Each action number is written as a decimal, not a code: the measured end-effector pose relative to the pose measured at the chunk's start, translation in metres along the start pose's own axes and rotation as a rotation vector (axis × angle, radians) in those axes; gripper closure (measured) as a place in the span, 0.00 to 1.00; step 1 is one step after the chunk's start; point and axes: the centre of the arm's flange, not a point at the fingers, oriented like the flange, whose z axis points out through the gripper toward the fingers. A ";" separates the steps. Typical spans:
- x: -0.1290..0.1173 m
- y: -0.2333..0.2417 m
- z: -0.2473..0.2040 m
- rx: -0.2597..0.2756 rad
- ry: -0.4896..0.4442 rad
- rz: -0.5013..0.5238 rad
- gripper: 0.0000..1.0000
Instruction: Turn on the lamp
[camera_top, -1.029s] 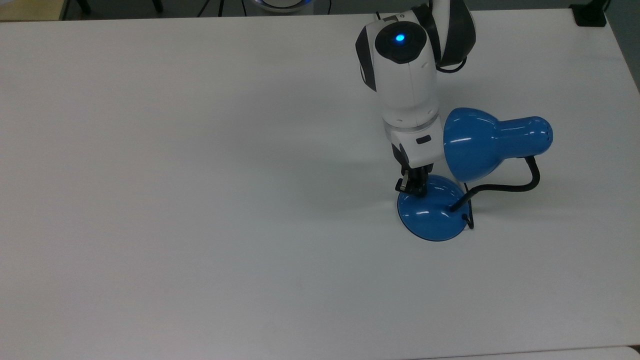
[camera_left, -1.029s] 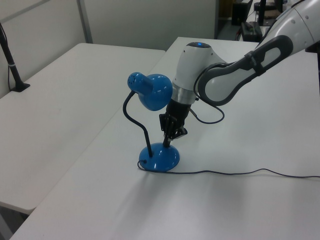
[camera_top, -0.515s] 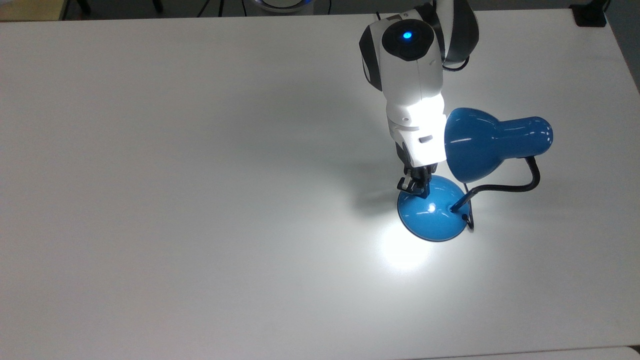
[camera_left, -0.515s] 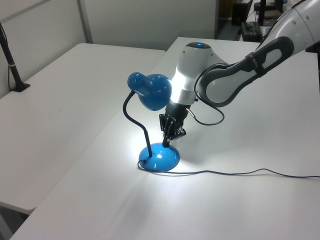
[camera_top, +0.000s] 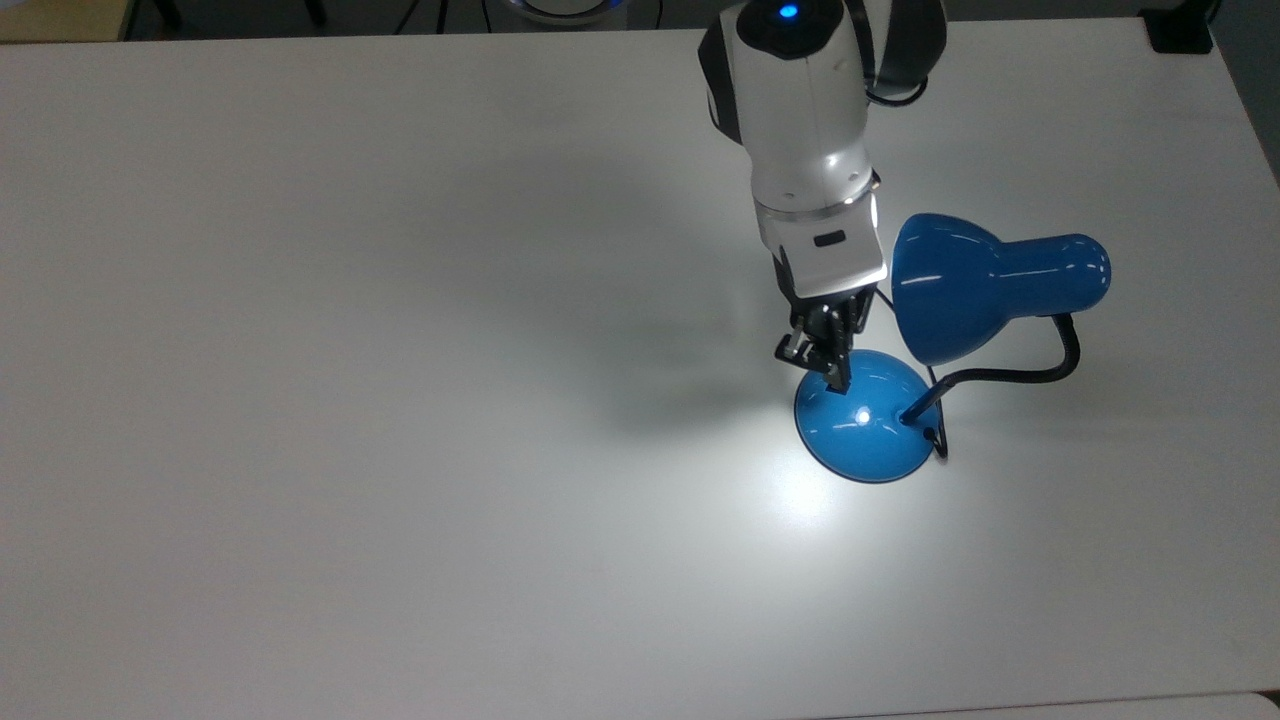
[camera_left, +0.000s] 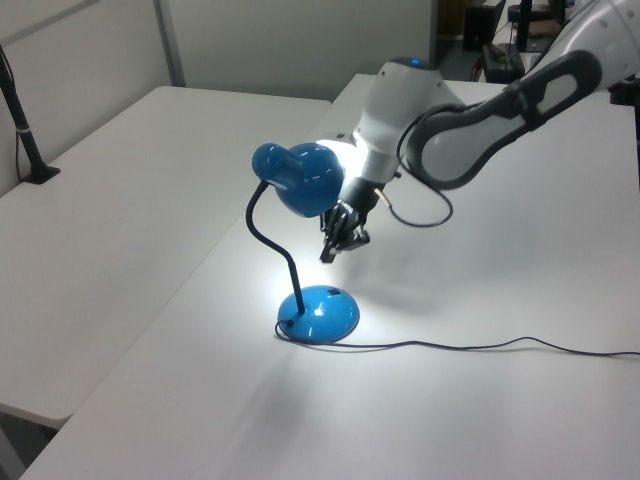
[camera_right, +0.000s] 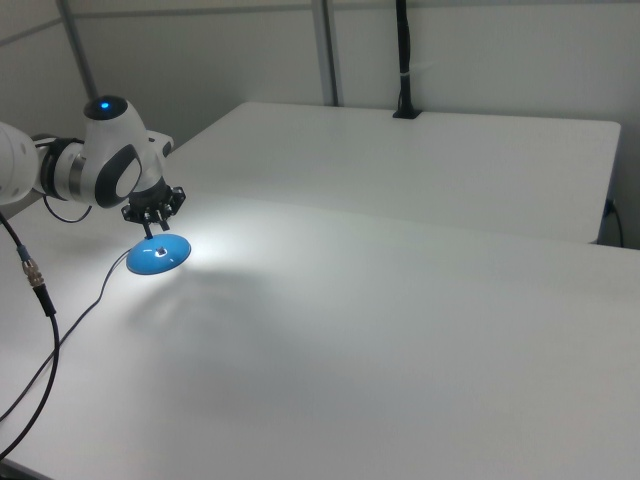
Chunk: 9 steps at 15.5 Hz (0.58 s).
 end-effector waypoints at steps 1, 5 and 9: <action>-0.012 0.005 -0.012 0.013 -0.024 0.022 0.99; -0.069 0.044 -0.087 0.111 -0.204 0.248 0.98; -0.150 0.102 -0.193 0.127 -0.394 0.615 0.93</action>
